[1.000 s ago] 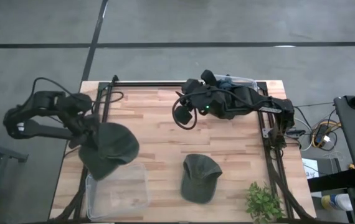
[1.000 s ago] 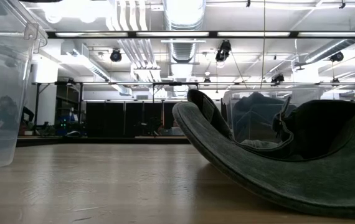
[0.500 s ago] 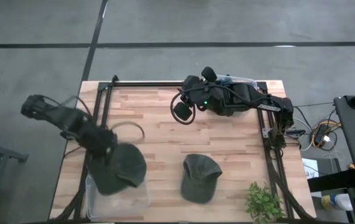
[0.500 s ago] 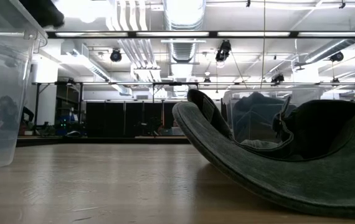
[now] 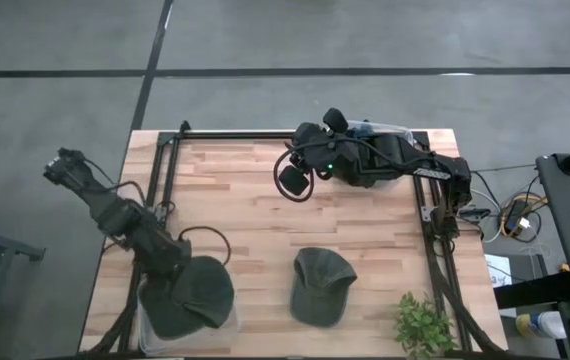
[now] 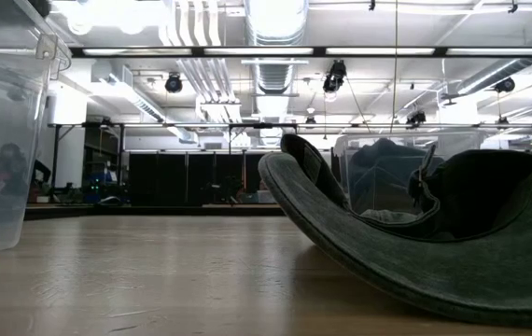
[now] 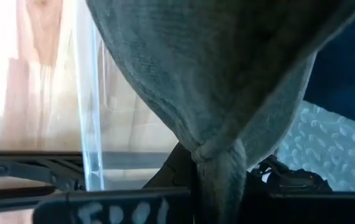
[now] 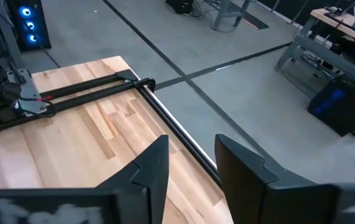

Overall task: Pick & Place hat
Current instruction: Put the top gray cap into the bottom transparent bin

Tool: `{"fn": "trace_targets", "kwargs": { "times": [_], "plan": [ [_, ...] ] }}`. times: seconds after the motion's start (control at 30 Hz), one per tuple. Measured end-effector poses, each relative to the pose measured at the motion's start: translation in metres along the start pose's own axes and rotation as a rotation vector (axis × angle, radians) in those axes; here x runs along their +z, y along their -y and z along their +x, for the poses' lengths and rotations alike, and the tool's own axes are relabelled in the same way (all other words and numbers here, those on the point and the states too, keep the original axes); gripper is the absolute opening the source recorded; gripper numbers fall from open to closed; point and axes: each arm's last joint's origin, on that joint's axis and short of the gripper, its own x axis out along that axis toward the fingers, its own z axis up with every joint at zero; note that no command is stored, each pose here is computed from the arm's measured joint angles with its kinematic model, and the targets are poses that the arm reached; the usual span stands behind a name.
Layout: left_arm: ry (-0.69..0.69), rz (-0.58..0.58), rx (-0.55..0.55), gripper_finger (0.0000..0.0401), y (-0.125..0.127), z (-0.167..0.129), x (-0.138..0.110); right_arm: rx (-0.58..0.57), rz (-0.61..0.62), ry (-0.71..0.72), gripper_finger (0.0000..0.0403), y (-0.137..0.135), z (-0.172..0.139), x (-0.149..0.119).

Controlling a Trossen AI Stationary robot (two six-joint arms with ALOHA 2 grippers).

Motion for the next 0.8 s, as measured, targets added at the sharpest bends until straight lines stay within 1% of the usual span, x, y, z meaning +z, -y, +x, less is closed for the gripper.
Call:
{"fn": "trace_targets", "kwargs": {
  "times": [0.1,0.37,0.63,0.8],
  "plan": [
    [-0.053,-0.015,0.002,0.0006,0.001,0.009,0.001,0.002,0.000,0.000,0.0120,0.000,0.000,0.000],
    [-0.141,0.032,-0.021,0.0006,-0.003,0.039,0.006,0.009,0.001,-0.002,0.0124,0.000,0.000,0.000],
    [-0.167,0.014,0.015,0.0006,-0.017,0.058,0.006,0.010,0.001,-0.002,0.0129,0.000,0.000,0.000],
    [-0.170,-0.008,0.034,0.0027,-0.021,0.062,0.005,0.010,0.001,-0.002,0.0122,0.000,0.000,0.000]
  ]
}}
